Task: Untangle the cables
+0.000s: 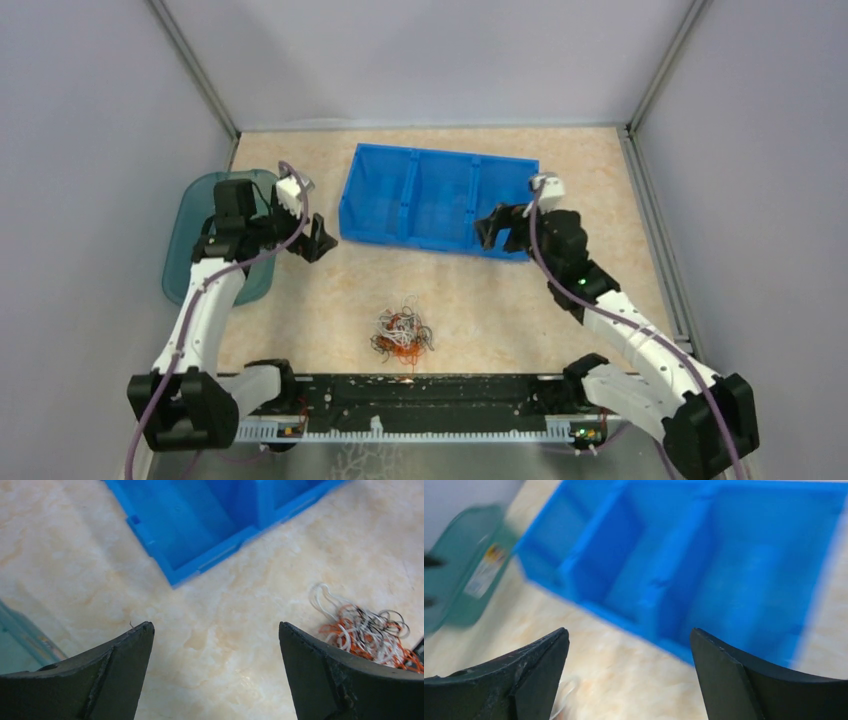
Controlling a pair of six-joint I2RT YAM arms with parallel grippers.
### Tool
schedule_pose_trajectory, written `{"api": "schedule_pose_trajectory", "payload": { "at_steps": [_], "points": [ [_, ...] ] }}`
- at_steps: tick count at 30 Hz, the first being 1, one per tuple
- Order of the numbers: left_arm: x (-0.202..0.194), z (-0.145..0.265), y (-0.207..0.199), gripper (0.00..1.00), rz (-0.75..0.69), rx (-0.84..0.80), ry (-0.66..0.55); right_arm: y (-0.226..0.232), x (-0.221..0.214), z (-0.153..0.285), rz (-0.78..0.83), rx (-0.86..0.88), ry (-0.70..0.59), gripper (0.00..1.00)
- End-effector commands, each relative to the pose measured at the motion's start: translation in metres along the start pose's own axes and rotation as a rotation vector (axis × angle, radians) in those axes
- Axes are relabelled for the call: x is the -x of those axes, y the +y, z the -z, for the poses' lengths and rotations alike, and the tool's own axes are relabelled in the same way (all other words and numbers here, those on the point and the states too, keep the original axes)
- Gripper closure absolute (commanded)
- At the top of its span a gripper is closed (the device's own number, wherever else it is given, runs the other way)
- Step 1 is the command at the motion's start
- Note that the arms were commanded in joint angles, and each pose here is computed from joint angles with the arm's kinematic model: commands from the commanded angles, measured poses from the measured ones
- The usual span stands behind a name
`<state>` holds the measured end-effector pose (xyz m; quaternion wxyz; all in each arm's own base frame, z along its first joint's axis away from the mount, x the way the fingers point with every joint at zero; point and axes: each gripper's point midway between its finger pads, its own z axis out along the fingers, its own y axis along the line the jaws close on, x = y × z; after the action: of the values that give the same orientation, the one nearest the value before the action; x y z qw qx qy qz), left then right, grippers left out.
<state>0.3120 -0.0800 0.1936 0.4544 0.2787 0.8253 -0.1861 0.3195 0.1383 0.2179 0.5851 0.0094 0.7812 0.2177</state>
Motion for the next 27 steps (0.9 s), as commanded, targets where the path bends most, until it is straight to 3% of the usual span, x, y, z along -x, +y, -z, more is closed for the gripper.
{"api": "schedule_pose_trajectory", "payload": {
  "at_steps": [1,5,11,21,27],
  "points": [
    [-0.025,0.008,-0.051,0.0,-0.079,-0.222,-0.011,0.102,-0.018,0.016,0.085,0.406,0.094,0.11],
    [-0.047,-0.002,-0.085,0.02,-0.117,-0.318,0.042,0.117,-0.05,0.021,0.108,0.433,0.177,0.17],
    [-0.063,-0.022,-0.128,0.09,-0.183,-0.472,0.127,0.116,-0.053,0.037,0.066,0.452,0.156,0.23],
    [-0.095,-0.045,-0.16,0.17,-0.319,-0.65,0.25,0.11,-0.062,0.044,0.067,0.429,0.216,0.27],
    [-0.116,-0.056,-0.162,0.18,-0.398,-0.647,0.317,0.113,-0.059,0.041,0.078,0.432,0.218,0.29]
  ]
}}
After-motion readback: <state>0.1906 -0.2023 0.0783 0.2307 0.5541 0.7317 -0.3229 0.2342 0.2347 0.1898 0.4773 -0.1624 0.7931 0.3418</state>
